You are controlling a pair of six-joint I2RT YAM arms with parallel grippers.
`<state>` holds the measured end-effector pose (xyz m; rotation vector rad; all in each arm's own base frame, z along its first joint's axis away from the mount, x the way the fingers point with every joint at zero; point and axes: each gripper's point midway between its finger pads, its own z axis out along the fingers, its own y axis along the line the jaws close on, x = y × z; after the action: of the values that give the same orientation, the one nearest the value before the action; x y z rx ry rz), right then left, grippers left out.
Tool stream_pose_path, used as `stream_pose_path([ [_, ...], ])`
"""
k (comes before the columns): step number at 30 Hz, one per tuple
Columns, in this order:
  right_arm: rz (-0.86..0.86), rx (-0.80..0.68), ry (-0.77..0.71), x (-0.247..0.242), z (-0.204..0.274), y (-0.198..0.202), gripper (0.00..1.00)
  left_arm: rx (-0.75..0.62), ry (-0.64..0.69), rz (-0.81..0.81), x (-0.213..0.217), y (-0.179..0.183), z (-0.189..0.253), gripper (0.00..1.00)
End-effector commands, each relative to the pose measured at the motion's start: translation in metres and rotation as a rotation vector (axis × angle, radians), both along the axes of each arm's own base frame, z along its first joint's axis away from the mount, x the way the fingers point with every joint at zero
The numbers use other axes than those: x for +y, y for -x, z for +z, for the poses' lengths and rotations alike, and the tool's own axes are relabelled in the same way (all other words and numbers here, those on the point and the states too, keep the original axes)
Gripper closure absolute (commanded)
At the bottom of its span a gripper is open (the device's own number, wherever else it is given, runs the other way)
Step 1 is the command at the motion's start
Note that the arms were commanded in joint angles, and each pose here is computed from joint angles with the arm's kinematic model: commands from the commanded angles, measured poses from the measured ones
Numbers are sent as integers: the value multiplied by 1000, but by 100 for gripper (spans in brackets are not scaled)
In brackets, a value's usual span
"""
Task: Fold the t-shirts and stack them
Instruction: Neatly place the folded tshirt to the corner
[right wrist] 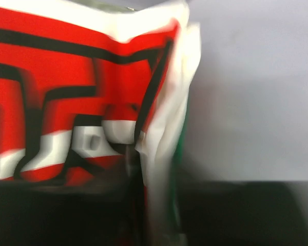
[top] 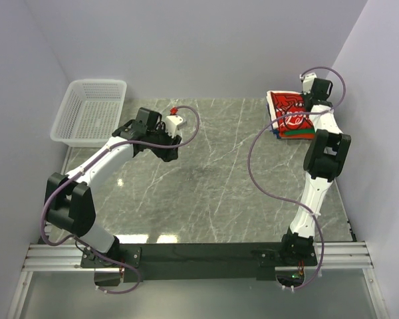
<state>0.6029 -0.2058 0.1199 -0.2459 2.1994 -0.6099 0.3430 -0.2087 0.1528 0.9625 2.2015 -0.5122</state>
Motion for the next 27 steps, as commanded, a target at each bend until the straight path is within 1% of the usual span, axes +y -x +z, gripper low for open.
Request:
stream_pose_path([
  [1, -96, -49, 75, -36, 22, 3, 41, -42, 40, 1, -6, -8, 24, 45],
  [3, -94, -64, 69, -36, 34, 7, 24, -48, 40, 3, -5, -8, 27, 44],
  [4, -99, -71, 71, -39, 40, 9, 18, -51, 40, 4, -5, -7, 28, 43],
  [9, -124, -125, 61, -45, 80, 20, 17, -61, 34, 14, -2, -7, 34, 43],
  [10, -126, -124, 48, -46, 83, 24, 17, -59, 33, 14, -2, -6, 33, 43],
  [12, -117, -162, 10, -41, 104, 29, 17, -69, 35, 10, -1, -4, 36, 43],
  [13, -109, -164, -15, -36, 103, 32, 17, -68, 33, 8, 0, -3, 35, 43],
  [14, -73, -192, -38, -27, 118, 34, 17, -73, 30, 4, 1, -3, 36, 43],
  [15, -53, -197, -59, -21, 122, 35, 17, -73, 27, 2, 1, -3, 36, 43],
  [20, 64, -205, -233, 19, 144, 42, 19, -87, 29, -1, 3, -4, 40, 43],
  [21, 83, -206, -256, 25, 149, 42, 26, -84, 31, -1, 4, -4, 40, 43],
  [23, 87, -164, -327, 35, 137, 45, 40, -84, 36, -1, 5, -5, 41, 43],
  [24, 102, -160, -353, 39, 136, 44, 61, -88, 40, -1, 4, -5, 43, 43],
  [25, 106, -163, -362, 42, 137, 41, 69, -87, 41, -1, 5, -6, 42, 43],
  [26, 87, -156, -381, 39, 127, 36, 76, -85, 46, -2, 4, -6, 43, 43],
  [27, 77, -158, -388, 38, 122, 32, 86, -82, 48, 0, 4, -6, 42, 43],
])
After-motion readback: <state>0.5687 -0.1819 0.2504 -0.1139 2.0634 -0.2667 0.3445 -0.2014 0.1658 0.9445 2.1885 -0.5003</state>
